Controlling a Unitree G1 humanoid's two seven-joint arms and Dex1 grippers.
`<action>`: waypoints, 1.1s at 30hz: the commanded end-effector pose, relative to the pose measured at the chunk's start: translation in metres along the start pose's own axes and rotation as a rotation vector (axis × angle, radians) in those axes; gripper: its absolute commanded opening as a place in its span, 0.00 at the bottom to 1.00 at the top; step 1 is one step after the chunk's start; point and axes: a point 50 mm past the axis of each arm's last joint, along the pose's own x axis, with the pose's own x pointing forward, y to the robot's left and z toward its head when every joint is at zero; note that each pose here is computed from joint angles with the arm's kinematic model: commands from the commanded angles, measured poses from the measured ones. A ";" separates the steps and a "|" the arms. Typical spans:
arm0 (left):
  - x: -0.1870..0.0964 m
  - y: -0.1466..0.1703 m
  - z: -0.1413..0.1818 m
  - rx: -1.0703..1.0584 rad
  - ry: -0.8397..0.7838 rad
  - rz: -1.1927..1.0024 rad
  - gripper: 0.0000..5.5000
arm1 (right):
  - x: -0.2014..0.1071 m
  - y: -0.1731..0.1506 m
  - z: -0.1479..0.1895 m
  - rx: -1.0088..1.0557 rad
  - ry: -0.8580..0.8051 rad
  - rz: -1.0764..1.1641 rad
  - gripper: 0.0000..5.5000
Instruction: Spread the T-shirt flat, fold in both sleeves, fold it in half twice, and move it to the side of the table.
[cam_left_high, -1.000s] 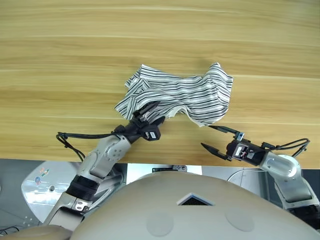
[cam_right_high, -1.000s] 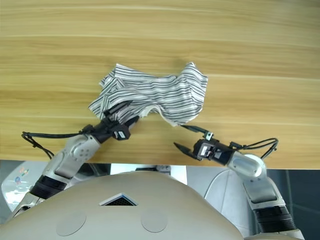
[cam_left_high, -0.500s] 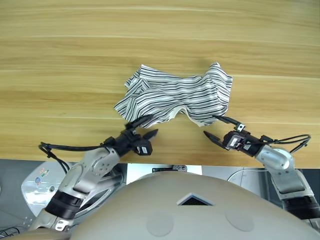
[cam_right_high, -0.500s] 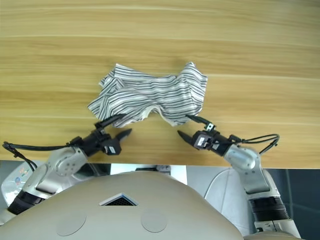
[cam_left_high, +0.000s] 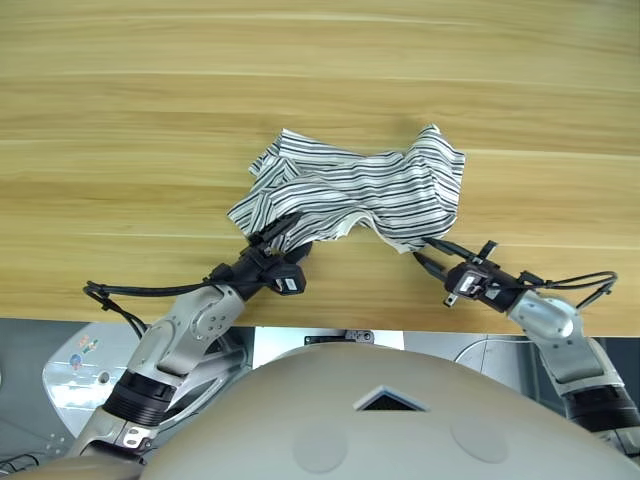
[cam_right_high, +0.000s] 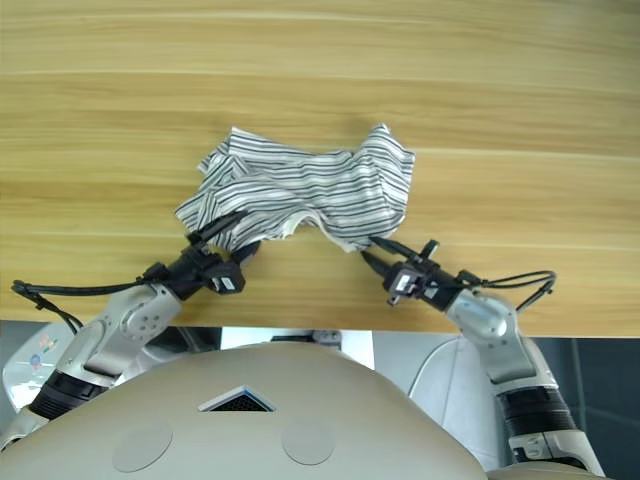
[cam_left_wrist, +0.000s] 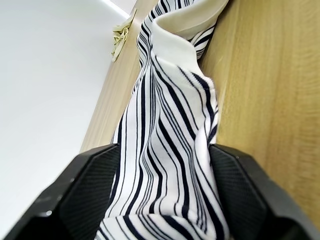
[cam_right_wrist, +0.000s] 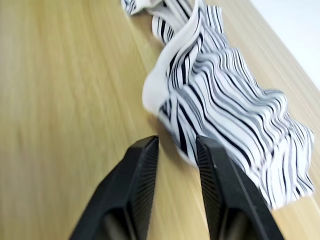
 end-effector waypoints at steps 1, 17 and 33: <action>-0.013 -0.033 -0.020 -0.004 0.143 -0.180 0.61 | -0.007 -0.008 -0.011 -0.009 0.075 -0.008 0.26; -0.015 -0.044 -0.014 -0.033 0.145 -0.171 0.61 | 0.019 -0.026 -0.017 -0.032 0.044 -0.045 0.11; -0.007 -0.048 -0.019 -0.051 0.176 -0.133 0.61 | 0.007 -0.058 0.019 0.039 -0.192 -0.191 0.01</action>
